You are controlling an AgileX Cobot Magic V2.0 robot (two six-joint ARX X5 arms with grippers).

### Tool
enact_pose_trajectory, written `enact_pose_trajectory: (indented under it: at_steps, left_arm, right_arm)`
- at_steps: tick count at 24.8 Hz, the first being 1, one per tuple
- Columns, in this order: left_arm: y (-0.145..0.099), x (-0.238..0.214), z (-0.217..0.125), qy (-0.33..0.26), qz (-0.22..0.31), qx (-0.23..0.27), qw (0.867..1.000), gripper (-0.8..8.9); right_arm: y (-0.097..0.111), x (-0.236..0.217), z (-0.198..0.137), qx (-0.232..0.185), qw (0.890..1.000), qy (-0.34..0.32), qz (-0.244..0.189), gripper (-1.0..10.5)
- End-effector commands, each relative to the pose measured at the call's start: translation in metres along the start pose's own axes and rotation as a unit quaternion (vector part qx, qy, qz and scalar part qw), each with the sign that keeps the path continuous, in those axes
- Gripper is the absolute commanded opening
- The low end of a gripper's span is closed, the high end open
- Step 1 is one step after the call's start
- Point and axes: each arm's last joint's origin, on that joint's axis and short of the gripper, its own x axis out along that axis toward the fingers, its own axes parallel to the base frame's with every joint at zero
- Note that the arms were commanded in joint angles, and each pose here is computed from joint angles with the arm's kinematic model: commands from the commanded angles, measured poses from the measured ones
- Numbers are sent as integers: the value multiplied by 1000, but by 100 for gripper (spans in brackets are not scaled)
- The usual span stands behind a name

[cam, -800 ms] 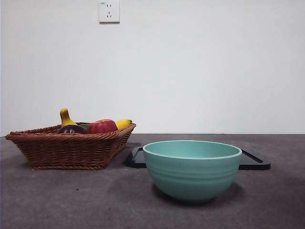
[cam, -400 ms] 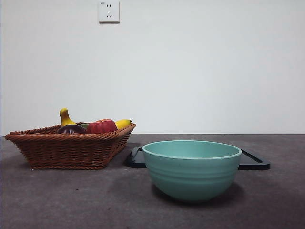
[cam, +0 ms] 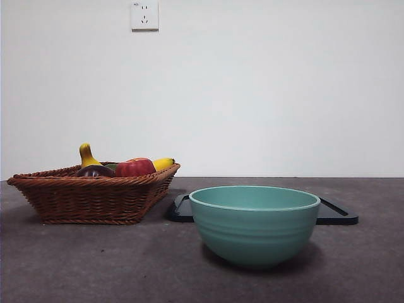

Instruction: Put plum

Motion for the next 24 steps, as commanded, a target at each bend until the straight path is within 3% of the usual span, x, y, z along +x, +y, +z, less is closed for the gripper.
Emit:
enact_pose_trajectory:
  at_steps: [1,8,17,18,21,24]
  left_arm:
    - [-6,-3,12,30,-18,38,999,9]
    - [-14,-8,25,94,-36,80,992,9]
    - [-15,-9,24,109,-38,82,990,18]
    - [-15,-9,24,109,-38,81,990,77]
    - [-15,-9,24,109,-38,80,990,345]
    - [-15,-9,24,111,-37,76,990,386]
  right_arm:
    - [5,-3,15,-35,999,19,22,6]
    - [7,7,30,-33,993,97,62,6]
    - [8,17,28,-25,985,150,84,9]
    - [8,17,28,-22,985,151,85,52]
    - [8,17,28,-21,985,151,85,346]
    - [8,17,28,-21,985,151,84,349]
